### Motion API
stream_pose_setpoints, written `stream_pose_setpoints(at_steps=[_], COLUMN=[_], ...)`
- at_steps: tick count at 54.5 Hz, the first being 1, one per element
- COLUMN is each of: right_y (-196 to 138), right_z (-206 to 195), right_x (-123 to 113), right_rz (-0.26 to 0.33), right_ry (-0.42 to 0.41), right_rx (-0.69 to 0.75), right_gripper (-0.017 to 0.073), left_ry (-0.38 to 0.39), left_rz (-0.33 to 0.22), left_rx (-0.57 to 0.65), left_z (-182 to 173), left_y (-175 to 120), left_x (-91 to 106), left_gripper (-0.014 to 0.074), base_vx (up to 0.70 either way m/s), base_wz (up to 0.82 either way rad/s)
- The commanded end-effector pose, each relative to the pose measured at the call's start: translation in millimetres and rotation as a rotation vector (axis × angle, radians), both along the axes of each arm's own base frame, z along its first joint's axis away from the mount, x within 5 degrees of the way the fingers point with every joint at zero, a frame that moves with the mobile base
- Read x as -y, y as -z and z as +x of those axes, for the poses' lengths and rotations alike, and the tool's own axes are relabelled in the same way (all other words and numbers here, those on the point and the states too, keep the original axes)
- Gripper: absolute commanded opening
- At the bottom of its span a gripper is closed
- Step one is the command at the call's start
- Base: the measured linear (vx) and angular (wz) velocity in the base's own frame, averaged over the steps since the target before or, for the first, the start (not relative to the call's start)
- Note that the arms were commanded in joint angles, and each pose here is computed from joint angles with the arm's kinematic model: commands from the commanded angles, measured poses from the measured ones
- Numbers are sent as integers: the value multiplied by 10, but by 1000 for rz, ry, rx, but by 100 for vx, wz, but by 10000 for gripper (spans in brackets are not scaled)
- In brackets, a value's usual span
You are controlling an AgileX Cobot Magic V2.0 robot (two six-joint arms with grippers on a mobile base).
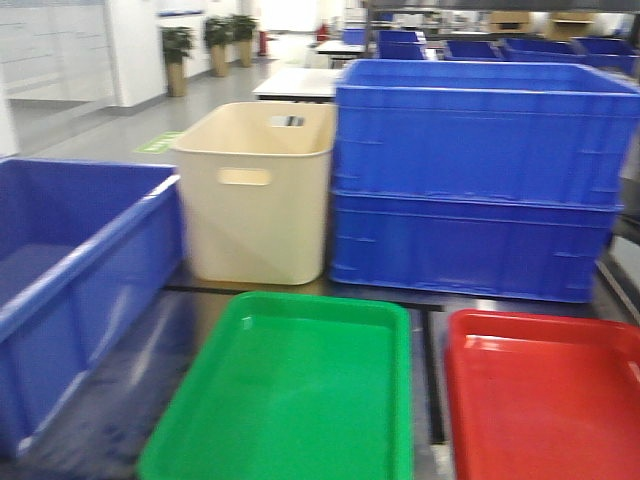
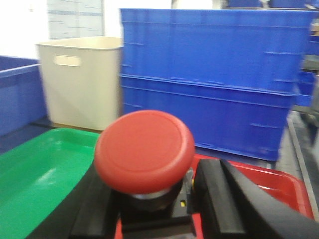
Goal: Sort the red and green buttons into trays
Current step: 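Drive down the hallway to the counter with green and red trays, then lower the green button into the green tray and the red into the red tray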
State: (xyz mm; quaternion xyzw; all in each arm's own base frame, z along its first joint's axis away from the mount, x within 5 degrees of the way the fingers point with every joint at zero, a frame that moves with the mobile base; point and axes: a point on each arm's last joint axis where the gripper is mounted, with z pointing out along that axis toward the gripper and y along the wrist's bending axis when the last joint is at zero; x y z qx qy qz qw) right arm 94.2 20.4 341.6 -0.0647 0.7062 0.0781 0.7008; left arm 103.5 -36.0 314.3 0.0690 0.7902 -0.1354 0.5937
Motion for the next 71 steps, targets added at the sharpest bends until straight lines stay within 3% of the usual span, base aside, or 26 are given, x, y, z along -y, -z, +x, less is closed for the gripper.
stream_pose_setpoints(at_steps=[1, 21, 71], right_y=[-144, -144, -144], right_z=[-9, -9, -5], right_x=[-37, -37, -42], right_rz=[-3, -3, -4], right_ry=[-41, -41, -45], right_rx=[69, 69, 70], right_gripper=[-10, -10, -10], left_ry=[32, 32, 40], left_rz=[-40, -40, -50], left_rx=[94, 94, 118], left_z=[5, 5, 5], left_y=[-166, -166, -189], left_x=[34, 34, 43], left_gripper=[0, 0, 0], base_vx=[16, 12, 0], base_wz=[-62, -45, 0])
